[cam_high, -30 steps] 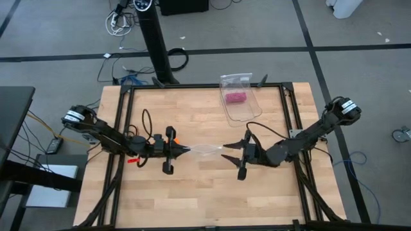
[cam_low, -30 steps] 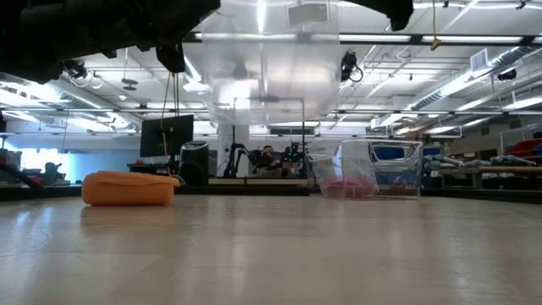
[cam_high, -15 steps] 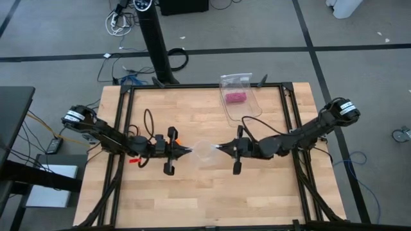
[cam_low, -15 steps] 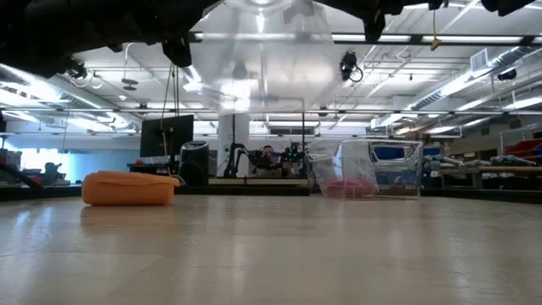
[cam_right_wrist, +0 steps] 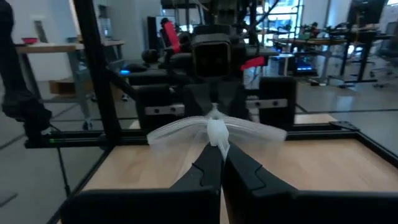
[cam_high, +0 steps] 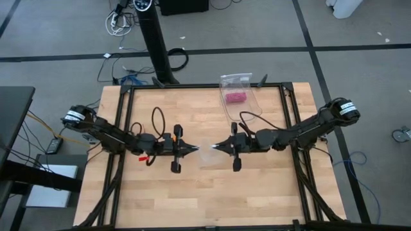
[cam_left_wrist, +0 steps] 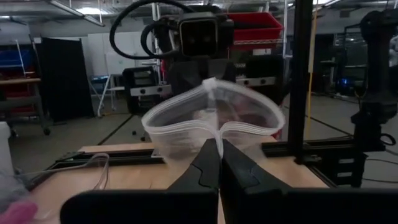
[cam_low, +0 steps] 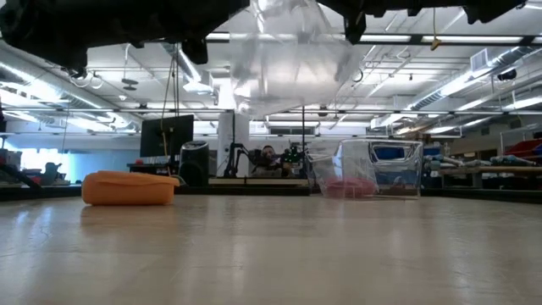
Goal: Roll bandage
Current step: Open the transparent zip bag
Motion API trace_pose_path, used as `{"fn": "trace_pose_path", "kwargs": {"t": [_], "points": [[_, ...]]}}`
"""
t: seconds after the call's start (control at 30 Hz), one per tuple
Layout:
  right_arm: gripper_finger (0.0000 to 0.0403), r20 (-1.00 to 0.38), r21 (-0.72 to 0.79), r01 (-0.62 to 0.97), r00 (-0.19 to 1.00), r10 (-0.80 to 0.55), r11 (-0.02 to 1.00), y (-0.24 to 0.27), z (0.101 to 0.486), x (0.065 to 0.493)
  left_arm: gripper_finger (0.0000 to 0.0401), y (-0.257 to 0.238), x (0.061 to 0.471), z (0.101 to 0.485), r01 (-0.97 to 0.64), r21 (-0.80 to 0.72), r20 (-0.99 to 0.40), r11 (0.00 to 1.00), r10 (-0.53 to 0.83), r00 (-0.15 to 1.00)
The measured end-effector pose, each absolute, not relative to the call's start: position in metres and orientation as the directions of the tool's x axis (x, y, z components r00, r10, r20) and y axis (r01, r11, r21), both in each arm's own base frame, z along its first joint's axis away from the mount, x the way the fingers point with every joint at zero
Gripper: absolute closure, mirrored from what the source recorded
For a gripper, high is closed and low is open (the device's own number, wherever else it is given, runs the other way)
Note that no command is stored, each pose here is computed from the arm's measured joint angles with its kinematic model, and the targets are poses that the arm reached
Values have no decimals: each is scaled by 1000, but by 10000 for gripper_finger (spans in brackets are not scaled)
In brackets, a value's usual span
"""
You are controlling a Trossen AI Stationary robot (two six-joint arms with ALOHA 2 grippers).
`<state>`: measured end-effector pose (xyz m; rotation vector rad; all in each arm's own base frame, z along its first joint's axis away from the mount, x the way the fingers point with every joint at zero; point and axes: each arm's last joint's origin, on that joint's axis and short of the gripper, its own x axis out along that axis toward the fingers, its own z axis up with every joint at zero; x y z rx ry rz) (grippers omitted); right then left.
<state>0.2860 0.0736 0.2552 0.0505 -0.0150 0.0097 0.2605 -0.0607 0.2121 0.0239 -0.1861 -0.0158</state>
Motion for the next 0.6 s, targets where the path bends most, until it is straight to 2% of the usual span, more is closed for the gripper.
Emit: {"fn": "trace_pose_path", "kwargs": {"t": [0.17, 0.4, 0.6], "points": [[401, -7, 42, -36, 999, 36, 998, 71, 256, 302, 400, -55, 262, 214, 11, 24, 203, 1000, -16, 979], [392, -82, 25, -2, 997, 4, 1000, 67, 248, 321, 400, -49, 262, 211, -9, 81, 178, 997, -6, 984], [355, -151, -18, 136, 979, -137, 991, 62, 258, 306, 400, -37, 251, 206, -74, 129, 129, 989, 57, 990]]}}
